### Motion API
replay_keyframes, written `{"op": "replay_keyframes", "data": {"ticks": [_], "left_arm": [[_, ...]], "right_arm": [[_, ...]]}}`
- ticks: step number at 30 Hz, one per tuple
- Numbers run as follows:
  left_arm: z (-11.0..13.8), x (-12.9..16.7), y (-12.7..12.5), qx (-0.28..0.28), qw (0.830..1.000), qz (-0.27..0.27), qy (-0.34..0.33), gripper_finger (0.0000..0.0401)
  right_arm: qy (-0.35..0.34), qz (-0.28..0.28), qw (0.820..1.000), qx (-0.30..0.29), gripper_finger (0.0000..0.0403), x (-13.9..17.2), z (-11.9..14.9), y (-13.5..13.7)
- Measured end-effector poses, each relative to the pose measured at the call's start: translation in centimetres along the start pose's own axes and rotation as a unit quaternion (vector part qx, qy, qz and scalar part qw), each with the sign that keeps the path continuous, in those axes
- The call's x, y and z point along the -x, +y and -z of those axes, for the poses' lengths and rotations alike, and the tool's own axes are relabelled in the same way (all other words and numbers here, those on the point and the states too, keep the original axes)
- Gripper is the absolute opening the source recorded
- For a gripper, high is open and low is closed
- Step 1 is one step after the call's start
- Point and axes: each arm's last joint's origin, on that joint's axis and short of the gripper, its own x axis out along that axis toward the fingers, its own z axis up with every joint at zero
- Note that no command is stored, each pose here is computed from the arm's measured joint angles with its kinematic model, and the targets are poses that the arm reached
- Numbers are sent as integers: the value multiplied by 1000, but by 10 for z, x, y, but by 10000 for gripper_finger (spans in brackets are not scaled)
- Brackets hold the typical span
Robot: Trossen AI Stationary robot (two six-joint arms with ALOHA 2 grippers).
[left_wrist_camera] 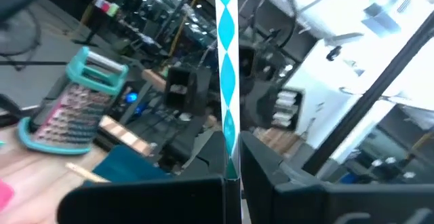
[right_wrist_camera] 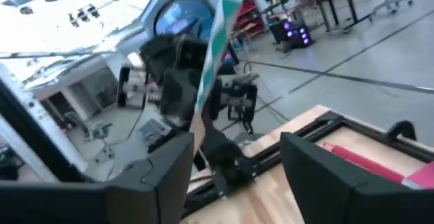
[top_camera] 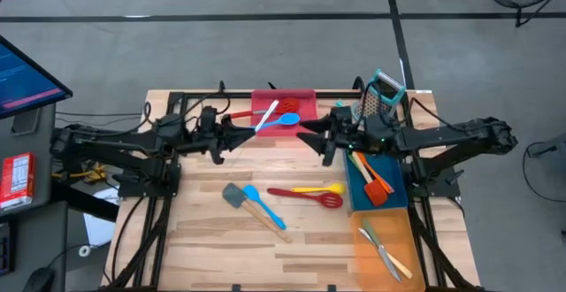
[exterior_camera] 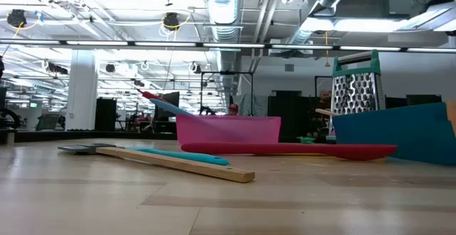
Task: Pick & Place Kitchen Items
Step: Put the blue kitchen knife into the orange bin
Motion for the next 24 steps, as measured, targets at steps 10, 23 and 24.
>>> {"op": "replay_keyframes", "data": {"ticks": [10,23,24], "left_arm": [[21,-26,14,-10,1000,-18,12,3],[27,-32,17,-10,1000,-18,12,3],[27,-32,17,-10,1000,-18,13,3]], "right_arm": [[16,12,1000,6,268,-33,6,-11],[45,-3,999,6,270,-57,14,-20],[44,-10,999,2,270,-59,15,-20]]}}
